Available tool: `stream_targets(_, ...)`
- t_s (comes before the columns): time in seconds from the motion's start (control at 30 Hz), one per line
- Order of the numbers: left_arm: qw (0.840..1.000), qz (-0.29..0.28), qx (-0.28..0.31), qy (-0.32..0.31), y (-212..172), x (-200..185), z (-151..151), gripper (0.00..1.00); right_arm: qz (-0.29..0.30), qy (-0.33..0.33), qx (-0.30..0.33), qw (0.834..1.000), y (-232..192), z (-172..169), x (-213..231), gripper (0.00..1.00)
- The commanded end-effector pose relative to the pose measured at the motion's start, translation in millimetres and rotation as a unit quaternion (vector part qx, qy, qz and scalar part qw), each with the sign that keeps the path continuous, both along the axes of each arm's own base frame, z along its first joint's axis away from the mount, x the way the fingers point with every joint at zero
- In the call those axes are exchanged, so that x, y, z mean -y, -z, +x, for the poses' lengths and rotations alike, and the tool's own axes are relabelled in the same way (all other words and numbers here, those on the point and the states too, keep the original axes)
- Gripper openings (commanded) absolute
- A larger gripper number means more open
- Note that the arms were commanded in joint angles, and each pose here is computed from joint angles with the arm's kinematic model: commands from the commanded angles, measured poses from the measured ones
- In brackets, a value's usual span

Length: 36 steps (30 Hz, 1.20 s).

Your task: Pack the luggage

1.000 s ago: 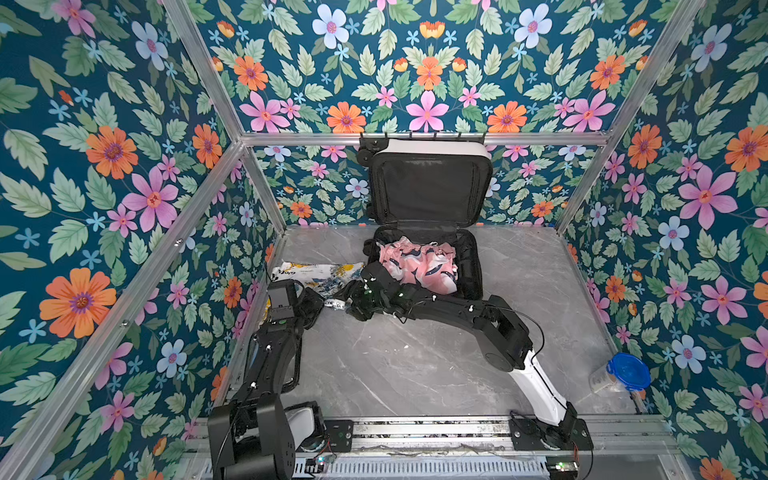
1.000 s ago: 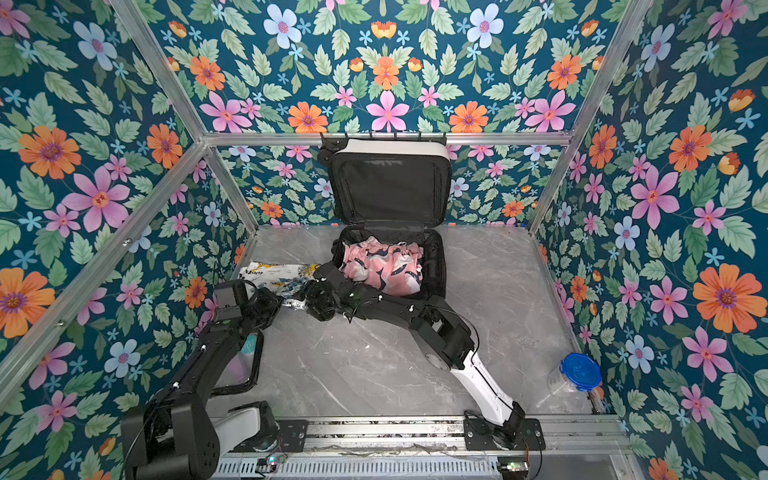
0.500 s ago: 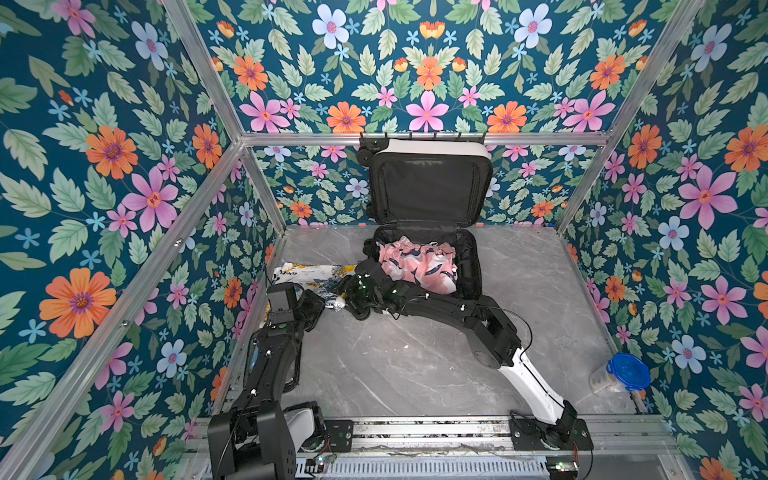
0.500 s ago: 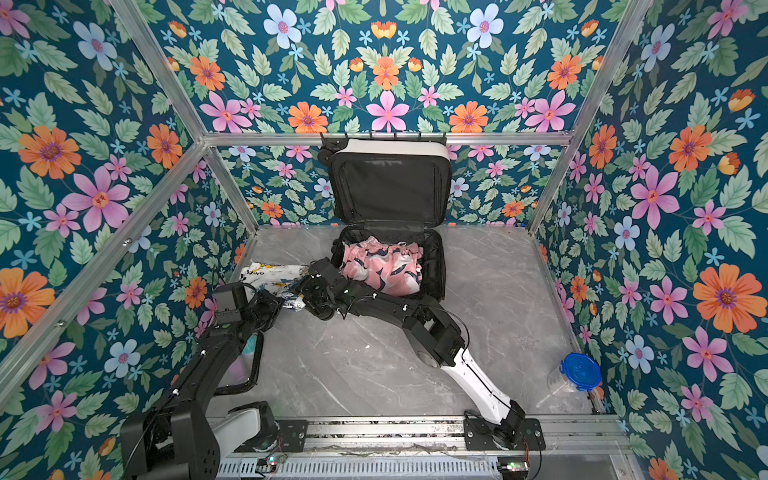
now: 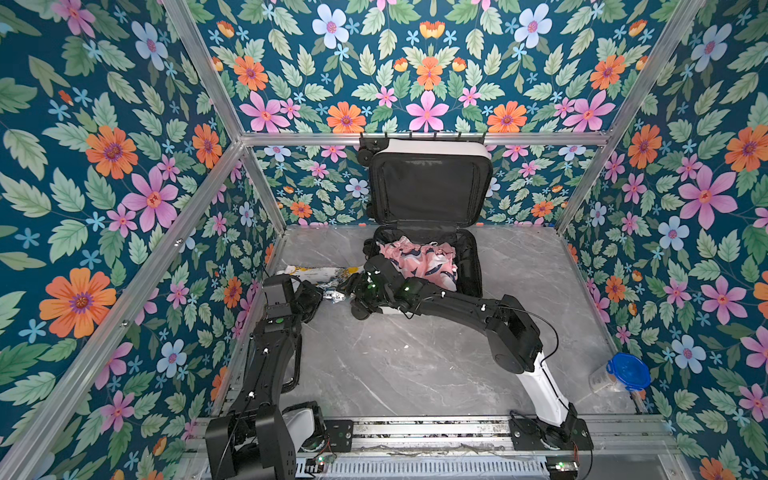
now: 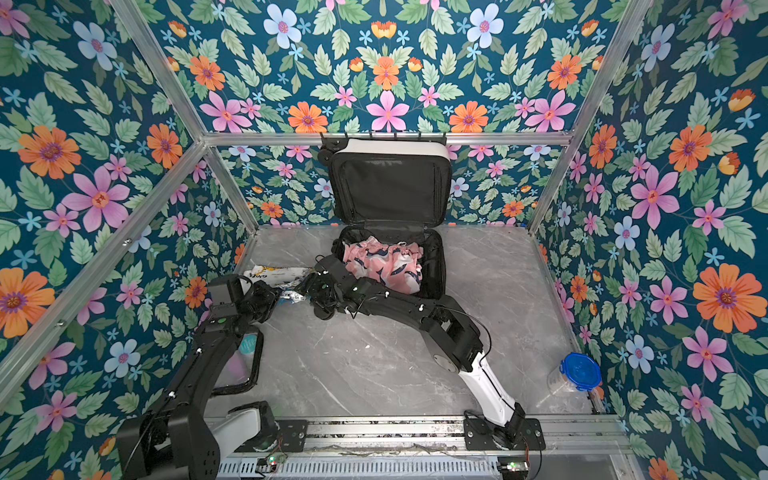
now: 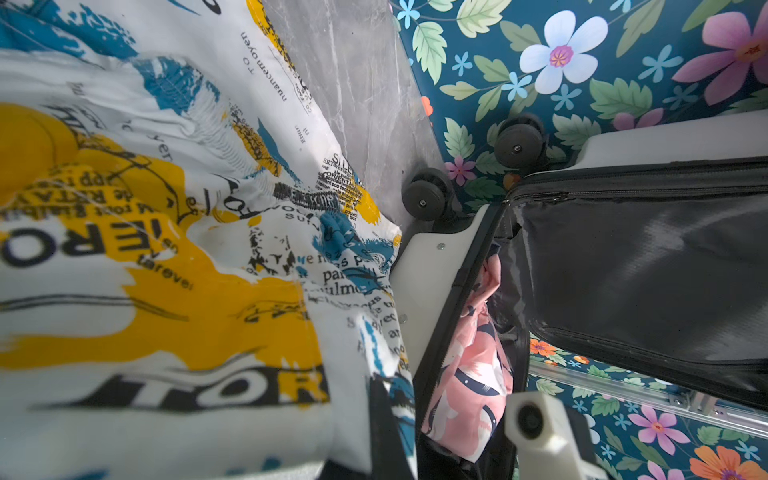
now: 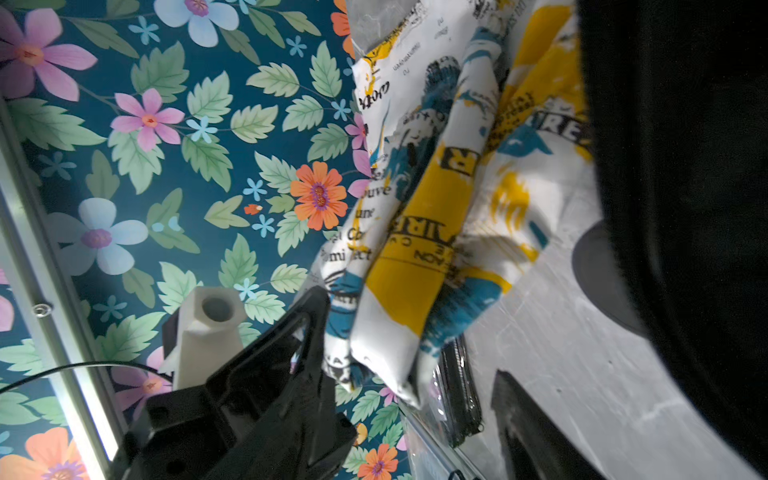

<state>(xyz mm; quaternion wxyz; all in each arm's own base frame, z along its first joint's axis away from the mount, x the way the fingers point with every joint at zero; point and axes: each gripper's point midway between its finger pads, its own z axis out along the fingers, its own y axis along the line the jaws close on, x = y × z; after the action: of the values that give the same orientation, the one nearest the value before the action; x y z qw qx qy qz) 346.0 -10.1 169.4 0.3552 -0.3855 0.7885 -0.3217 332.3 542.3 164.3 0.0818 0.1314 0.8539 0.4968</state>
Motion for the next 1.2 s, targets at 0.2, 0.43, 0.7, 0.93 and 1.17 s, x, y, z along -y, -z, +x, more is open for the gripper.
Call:
stream_targets(0.2, 1.0, -0.023, 0.012, 0.003, -7.6, 5.8, -4.3, 0.0, 0.048, 0.0, -0.019, 0.999, -6.1, 2.0, -24.5, 0.99)
stream_targets(0.43, 0.999, -0.032, 0.009, 0.007, -4.2, 9.0, -8.4, 0.0, 0.075, 0.018, -0.052, 0.996, 8.0, 13.3, -44.3, 0.99)
stream_targets(0.7, 1.0, -0.026, 0.009, 0.01, -9.9, 7.0, -11.5, 0.0, 0.073, 0.029, -0.054, 0.995, 10.0, 31.9, -45.8, 0.99)
stream_targets(0.93, 0.999, -0.03, 0.005, 0.013, -5.6, 9.4, -16.7, 0.0, 0.088, 0.001, -0.046, 0.995, 3.9, 42.6, -58.3, 0.81)
stream_targets(1.17, 1.0, -0.028, 0.003, 0.013, -3.8, 9.5, -19.8, 0.0, 0.105, -0.033, -0.016, 0.994, -6.5, 43.3, -71.5, 0.4)
